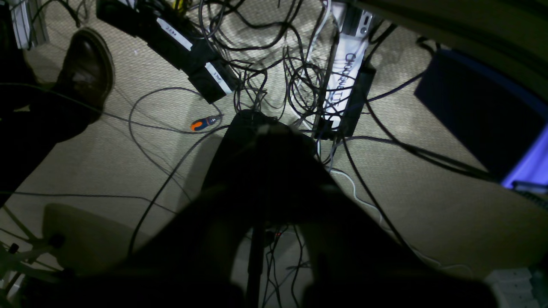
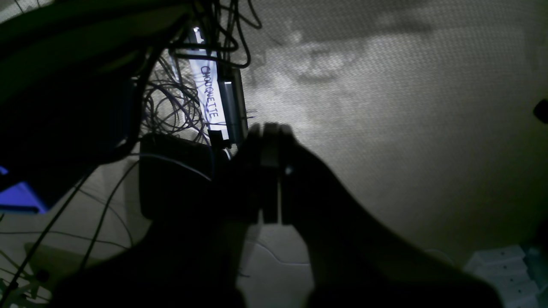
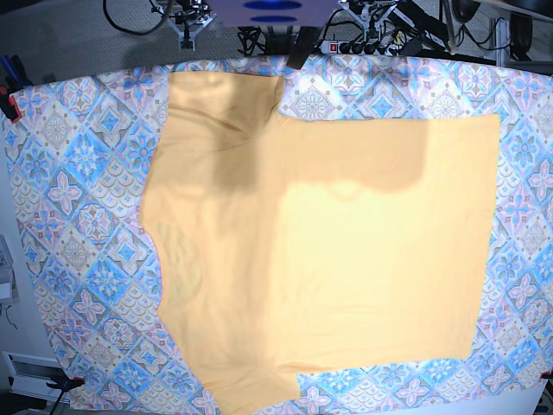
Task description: Fold the T-shirt properly
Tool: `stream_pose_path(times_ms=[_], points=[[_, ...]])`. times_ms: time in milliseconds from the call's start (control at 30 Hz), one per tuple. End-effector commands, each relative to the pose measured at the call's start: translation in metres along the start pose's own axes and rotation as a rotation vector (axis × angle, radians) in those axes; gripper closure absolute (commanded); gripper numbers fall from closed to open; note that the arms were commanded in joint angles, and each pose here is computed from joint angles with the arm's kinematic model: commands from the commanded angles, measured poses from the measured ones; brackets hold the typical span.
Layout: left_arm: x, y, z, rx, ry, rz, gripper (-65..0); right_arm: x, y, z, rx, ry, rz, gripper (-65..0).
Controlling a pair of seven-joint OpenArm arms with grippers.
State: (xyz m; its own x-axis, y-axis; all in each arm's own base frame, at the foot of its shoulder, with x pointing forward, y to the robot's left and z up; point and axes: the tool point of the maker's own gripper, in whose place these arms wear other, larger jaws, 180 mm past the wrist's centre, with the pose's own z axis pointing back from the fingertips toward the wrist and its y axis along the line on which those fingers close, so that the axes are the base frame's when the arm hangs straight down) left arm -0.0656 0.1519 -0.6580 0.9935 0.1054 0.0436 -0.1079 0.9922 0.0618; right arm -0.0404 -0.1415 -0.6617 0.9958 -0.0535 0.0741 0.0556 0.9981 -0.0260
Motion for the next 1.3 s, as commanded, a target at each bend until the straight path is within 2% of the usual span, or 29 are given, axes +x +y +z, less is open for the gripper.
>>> stream_pose_path(times_ms=[0, 567, 733, 800, 933, 1000, 1267], points=[[-0.006, 0.003, 0.001, 0.007, 0.007, 0.004, 0.0, -0.005, -0.002, 0.001, -0.003, 0.005, 0.008, 0.0], [-0.014, 0.004, 0.002, 0.008, 0.016, 0.003, 0.0, -0.005, -0.002, 0.001, -0.004, 0.005, 0.008, 0.0], [-0.035, 0.008, 0.006, 0.014, 0.048, -0.006, 0.0, -0.023, -0.008, 0.006, -0.013, 0.008, 0.013, 0.0], [-0.049, 0.021, 0.009, 0.032, 0.067, -0.014, 0.0, -0.029, -0.011, 0.009, -0.017, -0.003, 0.016, 0.0], [-0.061, 0.032, 0.016, 0.045, 0.004, -0.028, 0.0, -0.04, -0.027, 0.017, -0.04, -0.021, 0.029, 0.0], [-0.063, 0.05, 0.02, 0.071, -0.022, -0.041, 0.0, -0.046, -0.033, 0.021, -0.049, -0.03, 0.036, 0.0], [-0.082, 0.078, 0.035, 0.11, -0.083, -0.063, 0.0, -0.05, -0.053, 0.044, -0.077, -0.106, 0.07, 0.0]])
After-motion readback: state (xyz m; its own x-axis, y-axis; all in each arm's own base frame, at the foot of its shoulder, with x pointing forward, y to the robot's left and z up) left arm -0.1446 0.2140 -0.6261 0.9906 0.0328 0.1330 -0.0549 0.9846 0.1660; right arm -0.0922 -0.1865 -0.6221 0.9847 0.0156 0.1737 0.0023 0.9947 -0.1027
